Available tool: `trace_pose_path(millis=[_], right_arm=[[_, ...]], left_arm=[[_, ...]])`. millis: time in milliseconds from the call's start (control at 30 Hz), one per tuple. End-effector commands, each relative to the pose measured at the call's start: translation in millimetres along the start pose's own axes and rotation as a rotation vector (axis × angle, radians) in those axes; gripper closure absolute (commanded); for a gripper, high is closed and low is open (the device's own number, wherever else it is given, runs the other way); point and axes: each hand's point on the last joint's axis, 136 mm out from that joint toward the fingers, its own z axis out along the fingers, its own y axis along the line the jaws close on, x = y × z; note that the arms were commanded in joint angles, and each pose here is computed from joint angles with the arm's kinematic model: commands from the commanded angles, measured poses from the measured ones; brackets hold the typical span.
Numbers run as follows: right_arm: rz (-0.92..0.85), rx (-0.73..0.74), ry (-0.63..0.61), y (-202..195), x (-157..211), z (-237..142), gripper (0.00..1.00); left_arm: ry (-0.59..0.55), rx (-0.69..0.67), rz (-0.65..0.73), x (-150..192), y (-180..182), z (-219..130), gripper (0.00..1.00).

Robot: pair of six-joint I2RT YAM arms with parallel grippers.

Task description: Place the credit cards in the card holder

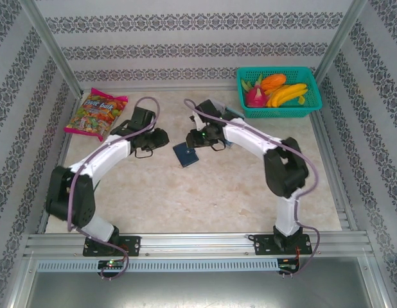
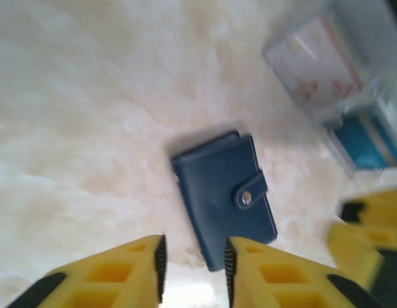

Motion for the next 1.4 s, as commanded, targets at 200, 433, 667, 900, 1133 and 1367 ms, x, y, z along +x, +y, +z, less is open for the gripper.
trace_pose_path(millis=[200,433,667,900,1133,1367], right_arm=[[-0.160,0.291,-0.390,-77.4,-8.7,-118.5,0.48],[-0.013,0.401,-0.558,-152.2,13.2,-164.5,0.12],[-0.027,0.614,-0.799,-202.1,27.7,-188.8,0.02],[0.102,0.703,-0.773,-250.8,54.4,-178.7,0.02],[0.050,0.627,-0.867,-255.1,65.3,-155.9,0.02],[0.021,0.580,-0.873,-262.4,53.1,-130.4,0.02]], left_arm=[[-0.307,-0.296,-0.055,-44.0,84.2,-54.7,0.43],[-0.510,-0.509,-0.147,-47.0,147.2,-90.0,0.00],[-0.605,-0.621,-0.195,-42.1,195.1,-105.4,0.01],[-0.662,-0.706,-0.052,-35.9,221.3,-96.3,0.01],[-0.706,-0.668,0.006,-27.1,238.1,-74.7,0.01],[-0.724,-0.529,0.091,-50.8,219.8,-48.3,0.01]])
